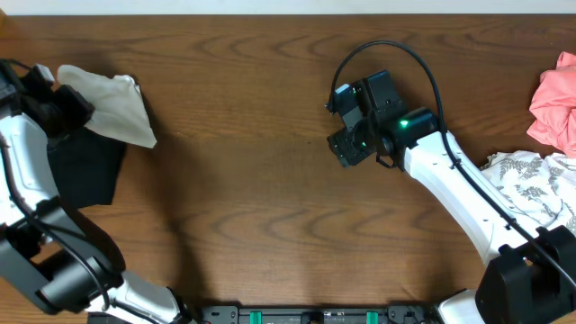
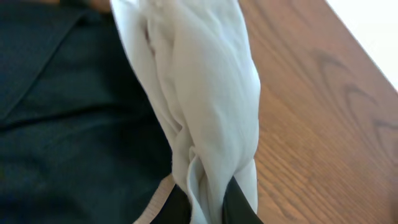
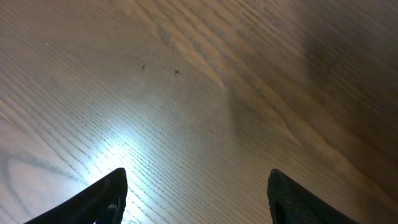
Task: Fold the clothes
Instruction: 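Lower and release the white bundle on top of the black garment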
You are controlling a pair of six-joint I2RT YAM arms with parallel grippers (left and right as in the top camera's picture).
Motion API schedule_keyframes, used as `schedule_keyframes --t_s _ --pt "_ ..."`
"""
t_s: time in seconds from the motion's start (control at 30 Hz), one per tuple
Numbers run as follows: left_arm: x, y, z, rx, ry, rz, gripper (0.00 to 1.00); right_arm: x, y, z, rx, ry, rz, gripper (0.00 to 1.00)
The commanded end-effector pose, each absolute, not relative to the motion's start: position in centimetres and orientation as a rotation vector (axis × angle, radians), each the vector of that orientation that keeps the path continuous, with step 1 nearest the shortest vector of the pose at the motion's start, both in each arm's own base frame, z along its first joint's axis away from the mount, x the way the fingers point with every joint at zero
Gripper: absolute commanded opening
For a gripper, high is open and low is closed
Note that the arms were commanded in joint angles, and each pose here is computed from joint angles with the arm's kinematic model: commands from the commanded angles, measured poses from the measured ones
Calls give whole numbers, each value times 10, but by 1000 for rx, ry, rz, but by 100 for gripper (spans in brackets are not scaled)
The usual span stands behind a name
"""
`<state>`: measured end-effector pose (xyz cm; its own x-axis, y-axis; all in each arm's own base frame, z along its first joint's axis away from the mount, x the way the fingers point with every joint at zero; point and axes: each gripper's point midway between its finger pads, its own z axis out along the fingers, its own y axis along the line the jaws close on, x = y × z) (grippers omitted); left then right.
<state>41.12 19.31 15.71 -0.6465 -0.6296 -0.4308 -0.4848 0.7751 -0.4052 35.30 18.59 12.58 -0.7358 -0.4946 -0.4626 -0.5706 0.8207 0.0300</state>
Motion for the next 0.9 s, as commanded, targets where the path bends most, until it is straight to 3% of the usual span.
schedule_keyframes --t_s 0.0,0.7,0.8,0.87 --pt "407 203 201 -777 2336 -235 6 355 183 133 -767 2548 234 70" --pt "363 233 195 -926 2394 -59 6 354 182 132 -769 2556 232 71" --pt "354 242 193 -966 2392 -51 11 354 182 132 -769 2556 233 72" --pt "347 252 192 -1002 2385 -16 10 354 182 132 -770 2557 232 72"
